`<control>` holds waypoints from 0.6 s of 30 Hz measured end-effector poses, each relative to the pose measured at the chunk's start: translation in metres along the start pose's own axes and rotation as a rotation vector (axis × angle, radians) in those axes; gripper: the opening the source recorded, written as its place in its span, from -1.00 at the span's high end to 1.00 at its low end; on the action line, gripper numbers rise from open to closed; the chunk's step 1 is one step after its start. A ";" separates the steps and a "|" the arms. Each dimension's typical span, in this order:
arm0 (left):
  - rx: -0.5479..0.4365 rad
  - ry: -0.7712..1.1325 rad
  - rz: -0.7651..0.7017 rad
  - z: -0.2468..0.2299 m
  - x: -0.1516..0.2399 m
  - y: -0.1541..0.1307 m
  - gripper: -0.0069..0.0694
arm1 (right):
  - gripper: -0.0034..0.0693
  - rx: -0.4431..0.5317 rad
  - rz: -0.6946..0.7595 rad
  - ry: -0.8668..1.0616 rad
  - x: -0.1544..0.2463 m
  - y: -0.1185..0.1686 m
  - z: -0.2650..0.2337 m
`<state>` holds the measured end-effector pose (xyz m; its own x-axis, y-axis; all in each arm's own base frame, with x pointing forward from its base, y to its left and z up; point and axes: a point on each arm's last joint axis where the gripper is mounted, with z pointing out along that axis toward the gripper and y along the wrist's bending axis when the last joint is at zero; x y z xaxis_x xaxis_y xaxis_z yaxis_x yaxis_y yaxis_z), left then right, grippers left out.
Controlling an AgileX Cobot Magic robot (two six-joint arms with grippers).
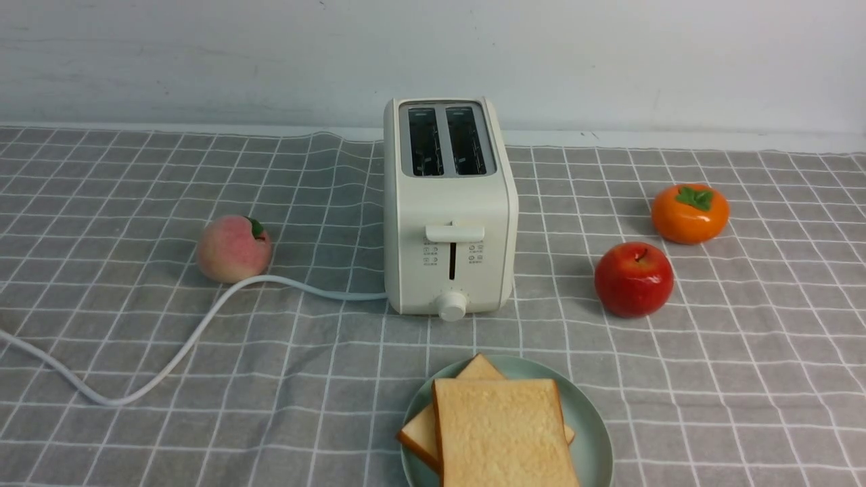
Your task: Take toasted bread from bread machine on grey coffee table place on plate.
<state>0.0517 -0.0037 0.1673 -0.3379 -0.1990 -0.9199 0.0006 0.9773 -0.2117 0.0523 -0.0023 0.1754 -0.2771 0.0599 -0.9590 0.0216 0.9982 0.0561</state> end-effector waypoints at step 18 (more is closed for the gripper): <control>0.000 -0.001 0.000 0.000 0.000 0.000 0.72 | 0.44 0.023 -0.079 0.014 0.001 -0.001 0.000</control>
<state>0.0517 -0.0037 0.1674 -0.3371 -0.1991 -0.9202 0.0008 0.9773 -0.2117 0.0518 -0.0031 0.1743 -0.2926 -0.0188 -0.9560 0.0211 0.9994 -0.0261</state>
